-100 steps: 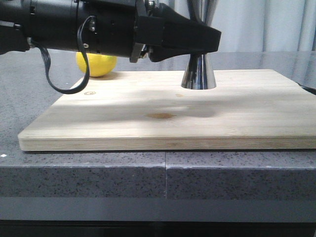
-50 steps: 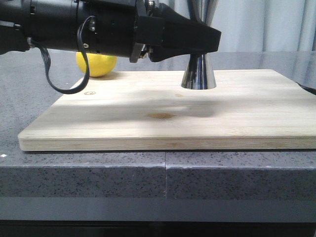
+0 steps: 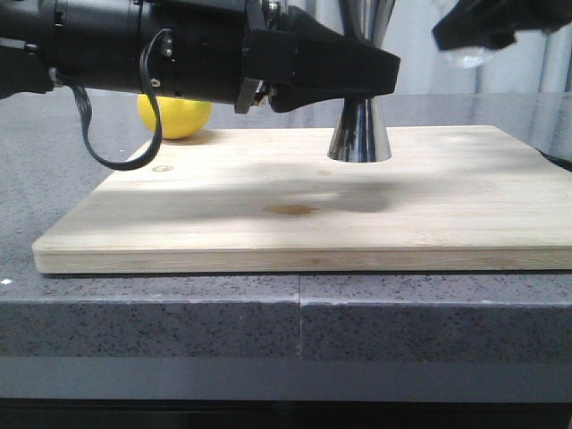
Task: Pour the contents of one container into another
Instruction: 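Lower the glass beaker onto the board with the right gripper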
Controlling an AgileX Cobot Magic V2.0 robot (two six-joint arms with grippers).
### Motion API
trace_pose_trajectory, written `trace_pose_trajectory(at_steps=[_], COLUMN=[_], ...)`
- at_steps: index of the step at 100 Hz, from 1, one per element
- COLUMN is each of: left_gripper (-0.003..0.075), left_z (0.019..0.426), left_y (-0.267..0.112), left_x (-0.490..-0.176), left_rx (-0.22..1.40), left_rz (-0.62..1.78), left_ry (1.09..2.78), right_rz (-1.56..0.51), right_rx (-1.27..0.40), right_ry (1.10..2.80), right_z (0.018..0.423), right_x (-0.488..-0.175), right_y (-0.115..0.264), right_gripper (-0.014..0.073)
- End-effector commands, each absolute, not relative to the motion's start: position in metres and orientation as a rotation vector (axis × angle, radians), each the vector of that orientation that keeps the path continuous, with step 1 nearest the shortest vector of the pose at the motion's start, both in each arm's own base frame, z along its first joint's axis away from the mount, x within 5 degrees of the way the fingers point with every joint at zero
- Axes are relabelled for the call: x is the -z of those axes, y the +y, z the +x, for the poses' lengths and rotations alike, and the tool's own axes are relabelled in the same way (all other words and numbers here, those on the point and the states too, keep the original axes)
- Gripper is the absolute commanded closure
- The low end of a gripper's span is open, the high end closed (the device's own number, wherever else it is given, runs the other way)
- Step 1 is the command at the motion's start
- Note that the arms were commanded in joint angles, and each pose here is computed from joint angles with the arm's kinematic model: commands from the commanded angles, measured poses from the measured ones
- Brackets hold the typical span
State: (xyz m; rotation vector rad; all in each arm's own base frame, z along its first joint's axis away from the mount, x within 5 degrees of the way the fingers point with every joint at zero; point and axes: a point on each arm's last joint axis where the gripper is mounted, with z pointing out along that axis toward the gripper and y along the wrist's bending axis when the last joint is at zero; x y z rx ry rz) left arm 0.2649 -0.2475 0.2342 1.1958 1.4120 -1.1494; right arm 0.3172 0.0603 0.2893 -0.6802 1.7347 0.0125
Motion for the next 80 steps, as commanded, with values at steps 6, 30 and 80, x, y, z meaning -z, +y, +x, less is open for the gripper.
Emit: trace_pose_trajectory(at_steps=[6,30,80], left_gripper=[0.0741,0.0741,0.0741], left_z=[0.261,0.260,0.260], left_y=[-0.247,-0.247,-0.247], left_x=[-0.268,-0.268,-0.268], left_rx=[1.194,1.193,1.193], left_rz=[1.149,1.156,1.156], left_ry=[1.281,1.281,1.281], right_rz=[-0.678,-0.619,-0.619], right_rx=[-0.106,-0.240,-0.329], right_ry=[1.640,1.574,1.599], right_z=[0.318,0.328,0.343], right_x=[-0.298,-0.292,-0.261], right_y=[0.064,0.062,0.061], right_gripper=[0.0376,0.0376,0.0376])
